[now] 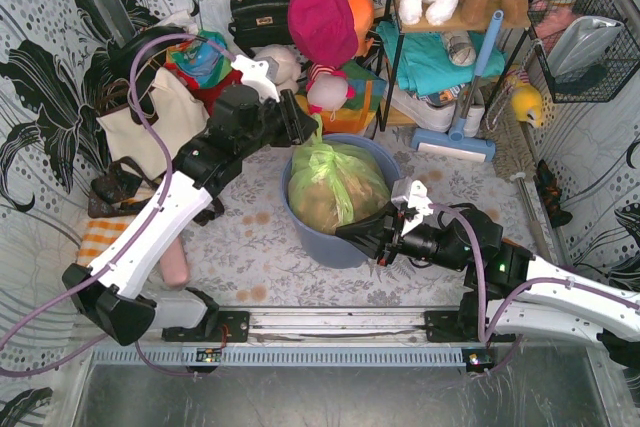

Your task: Tie the trash bag

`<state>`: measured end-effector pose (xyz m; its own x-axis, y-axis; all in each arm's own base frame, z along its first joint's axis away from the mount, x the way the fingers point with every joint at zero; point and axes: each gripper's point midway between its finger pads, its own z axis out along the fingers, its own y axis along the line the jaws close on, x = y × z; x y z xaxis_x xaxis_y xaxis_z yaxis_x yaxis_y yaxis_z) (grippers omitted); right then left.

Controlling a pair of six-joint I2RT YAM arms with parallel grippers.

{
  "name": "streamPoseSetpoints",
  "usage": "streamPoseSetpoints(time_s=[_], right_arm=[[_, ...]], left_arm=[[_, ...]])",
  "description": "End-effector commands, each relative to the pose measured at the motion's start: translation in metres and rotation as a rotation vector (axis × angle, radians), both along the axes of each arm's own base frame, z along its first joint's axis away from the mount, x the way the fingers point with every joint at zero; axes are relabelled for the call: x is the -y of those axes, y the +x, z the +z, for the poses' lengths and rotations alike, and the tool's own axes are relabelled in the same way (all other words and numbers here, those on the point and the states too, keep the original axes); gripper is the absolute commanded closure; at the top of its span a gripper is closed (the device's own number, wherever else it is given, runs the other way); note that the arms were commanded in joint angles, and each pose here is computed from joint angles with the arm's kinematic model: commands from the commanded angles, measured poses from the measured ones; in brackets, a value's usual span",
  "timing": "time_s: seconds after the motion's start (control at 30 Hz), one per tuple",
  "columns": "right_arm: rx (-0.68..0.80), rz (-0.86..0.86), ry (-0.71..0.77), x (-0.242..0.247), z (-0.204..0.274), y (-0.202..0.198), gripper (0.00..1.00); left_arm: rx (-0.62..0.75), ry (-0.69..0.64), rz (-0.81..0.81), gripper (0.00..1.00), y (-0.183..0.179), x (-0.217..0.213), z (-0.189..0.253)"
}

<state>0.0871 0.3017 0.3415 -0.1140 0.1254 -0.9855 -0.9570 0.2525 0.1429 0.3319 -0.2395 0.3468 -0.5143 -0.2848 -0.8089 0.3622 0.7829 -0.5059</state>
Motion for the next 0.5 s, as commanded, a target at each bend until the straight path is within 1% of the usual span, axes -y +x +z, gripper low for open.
streamPoseSetpoints(time_s=[0.0,0.2,0.47], right_arm=[[0.040,-0.004,0.070,0.002,0.025,0.000,1.00],[0.041,-0.011,0.069,0.003,0.023,0.001,1.00],[0.048,-0.020,0.070,0.004,0.022,0.002,1.00]], left_arm=[[0.047,0.017,0.042,0.49,0.012,-0.006,0.017],[0.034,0.047,0.068,0.51,0.014,-0.011,0.014],[0.037,0.054,0.079,0.53,0.006,-0.019,0.020]])
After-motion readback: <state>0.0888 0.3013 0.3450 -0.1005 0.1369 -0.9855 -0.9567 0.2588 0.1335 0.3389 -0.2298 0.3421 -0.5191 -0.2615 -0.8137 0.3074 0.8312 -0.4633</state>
